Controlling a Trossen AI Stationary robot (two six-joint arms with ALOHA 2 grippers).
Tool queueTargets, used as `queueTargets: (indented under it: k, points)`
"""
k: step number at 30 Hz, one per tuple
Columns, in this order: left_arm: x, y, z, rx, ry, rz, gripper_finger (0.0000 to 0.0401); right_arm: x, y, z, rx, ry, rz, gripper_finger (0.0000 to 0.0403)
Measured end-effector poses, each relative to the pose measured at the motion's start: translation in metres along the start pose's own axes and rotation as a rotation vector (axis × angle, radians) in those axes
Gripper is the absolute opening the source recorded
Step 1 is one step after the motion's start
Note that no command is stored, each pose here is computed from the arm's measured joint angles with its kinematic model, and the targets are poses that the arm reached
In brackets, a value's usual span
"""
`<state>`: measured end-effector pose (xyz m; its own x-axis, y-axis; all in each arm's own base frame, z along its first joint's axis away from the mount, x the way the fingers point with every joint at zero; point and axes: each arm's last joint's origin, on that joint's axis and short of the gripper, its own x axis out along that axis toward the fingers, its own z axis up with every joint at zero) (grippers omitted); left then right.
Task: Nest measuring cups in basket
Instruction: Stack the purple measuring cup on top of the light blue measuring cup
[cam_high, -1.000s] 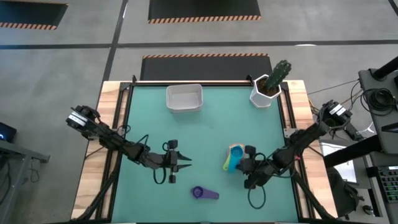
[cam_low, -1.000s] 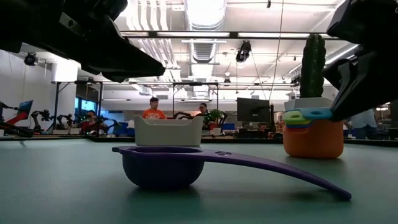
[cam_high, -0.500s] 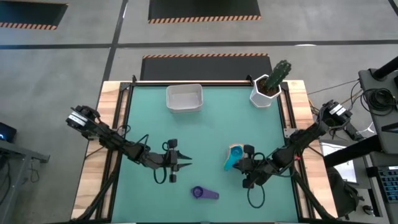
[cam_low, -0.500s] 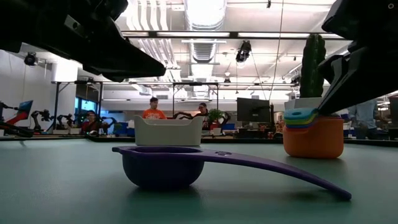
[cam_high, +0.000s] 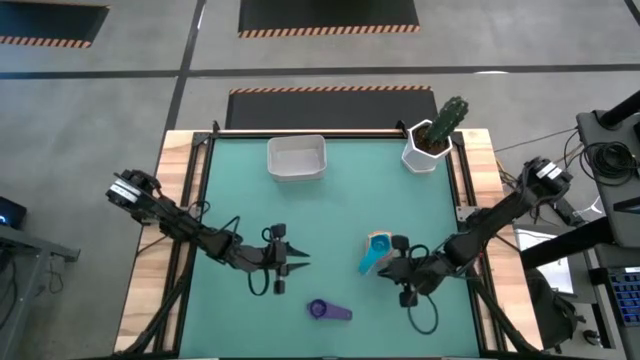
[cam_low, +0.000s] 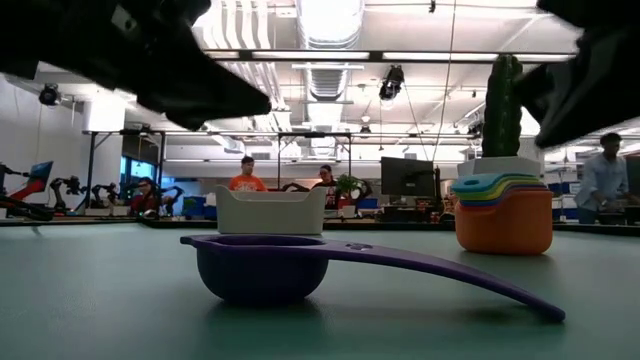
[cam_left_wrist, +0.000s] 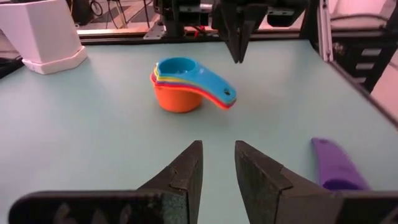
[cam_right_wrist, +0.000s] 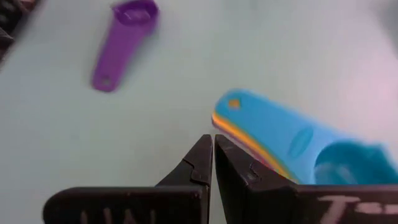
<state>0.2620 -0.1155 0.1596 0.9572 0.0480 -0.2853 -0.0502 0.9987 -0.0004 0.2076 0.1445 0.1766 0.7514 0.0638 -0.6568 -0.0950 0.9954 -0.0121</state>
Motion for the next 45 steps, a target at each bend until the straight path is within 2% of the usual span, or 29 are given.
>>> queueTargets:
  k: [5, 12, 18, 25, 30, 38, 45]
  points:
    - [0.008, -0.009, 0.016, -0.031, 0.052, -0.035, 0.0076, -0.023, -0.005, 0.014, -0.090, -0.102, 0.032, 0.0009]
    - [0.016, -0.031, 0.032, -0.130, 0.334, -0.199, 0.0076, -0.061, -0.017, 0.032, -0.232, -0.270, 0.053, 0.0009]
    - [0.022, -0.052, 0.036, -0.182, 0.483, -0.168, 0.0076, -0.084, -0.026, 0.039, -0.242, -0.369, 0.030, 0.0009]
    - [0.046, -0.071, 0.032, -0.192, 0.559, -0.137, 0.0087, -0.076, -0.023, 0.036, -0.258, -0.337, 0.032, 0.0009]
    - [0.056, -0.076, 0.023, -0.190, 0.667, -0.075, 0.0122, -0.067, -0.020, 0.033, -0.262, -0.296, 0.027, 0.0009]
    - [0.067, -0.084, 0.019, -0.175, 0.697, -0.075, 0.0181, -0.058, -0.017, 0.030, -0.254, -0.260, 0.013, 0.0009]
    - [0.075, -0.087, 0.004, -0.200, 0.718, -0.063, 0.0172, -0.054, -0.016, 0.028, -0.248, -0.246, -0.005, 0.0009]
